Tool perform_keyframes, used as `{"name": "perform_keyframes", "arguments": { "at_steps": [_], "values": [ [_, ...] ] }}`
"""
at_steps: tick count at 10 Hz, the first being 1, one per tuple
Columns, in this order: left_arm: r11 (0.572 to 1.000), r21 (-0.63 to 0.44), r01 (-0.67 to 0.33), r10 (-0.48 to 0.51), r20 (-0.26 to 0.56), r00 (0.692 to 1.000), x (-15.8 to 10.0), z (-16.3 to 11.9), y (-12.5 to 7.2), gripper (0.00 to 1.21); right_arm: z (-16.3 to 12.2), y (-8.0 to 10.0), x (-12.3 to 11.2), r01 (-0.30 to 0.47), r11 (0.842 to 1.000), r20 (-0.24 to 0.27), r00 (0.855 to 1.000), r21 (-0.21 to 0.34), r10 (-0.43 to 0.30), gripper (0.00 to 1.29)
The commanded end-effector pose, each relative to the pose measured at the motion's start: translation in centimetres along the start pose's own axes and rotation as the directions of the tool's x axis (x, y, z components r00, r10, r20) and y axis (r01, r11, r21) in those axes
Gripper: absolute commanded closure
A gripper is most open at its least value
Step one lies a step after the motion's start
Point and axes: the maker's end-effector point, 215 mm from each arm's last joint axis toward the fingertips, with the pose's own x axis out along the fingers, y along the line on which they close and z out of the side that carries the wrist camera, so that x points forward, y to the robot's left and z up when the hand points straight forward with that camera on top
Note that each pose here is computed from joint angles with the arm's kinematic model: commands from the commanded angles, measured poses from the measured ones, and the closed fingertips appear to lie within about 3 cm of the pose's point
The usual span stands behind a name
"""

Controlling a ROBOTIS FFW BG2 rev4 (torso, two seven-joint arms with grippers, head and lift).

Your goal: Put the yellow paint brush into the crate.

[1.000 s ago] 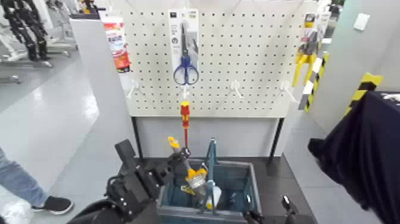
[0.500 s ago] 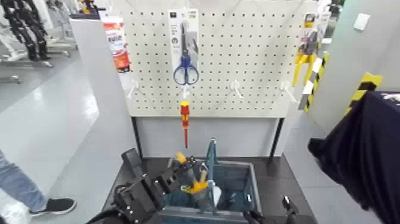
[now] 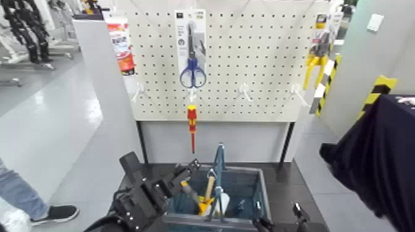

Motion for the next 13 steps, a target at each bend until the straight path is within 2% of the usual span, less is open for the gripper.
{"name": "perform_keyframes", "arguments": {
  "at_steps": [1, 3, 4, 7, 10, 13],
  "values": [
    [0.987, 0.143, -0.078, 0.071, 0.060, 0.996, -1.3, 3.9, 1.5, 0.09, -0.1, 0.0, -0.1, 0.000, 1.000, -0.002, 1.000, 0.001, 0.000, 0.14],
    [0.943, 0.290, -0.162, 0.136, 0.107, 0.985, -2.3, 6.3, 2.0, 0.09, -0.1, 0.0, -0.1, 0.000, 1.000, -0.003, 1.000, 0.001, 0.000, 0.14],
    [0.928, 0.331, -0.174, 0.140, 0.123, 0.982, -2.7, 7.0, 1.8, 0.09, -0.1, 0.0, -0.1, 0.000, 1.000, -0.003, 1.000, 0.001, 0.000, 0.14],
    [0.824, 0.482, -0.299, 0.207, 0.236, 0.949, -5.7, 8.9, 2.6, 0.09, -0.1, -0.1, -0.1, 0.001, 1.000, -0.003, 1.000, -0.001, -0.001, 0.14],
    [0.737, 0.557, -0.382, 0.271, 0.275, 0.923, -9.0, 7.6, 3.8, 0.09, 0.0, -0.3, -0.2, 0.004, 1.000, -0.001, 1.000, -0.001, -0.004, 0.14],
    [0.684, 0.558, -0.470, 0.329, 0.339, 0.882, -12.6, 6.1, 5.0, 0.09, 0.1, -0.3, -0.2, 0.006, 1.000, 0.002, 1.000, 0.000, -0.006, 0.14]
  ]
}}
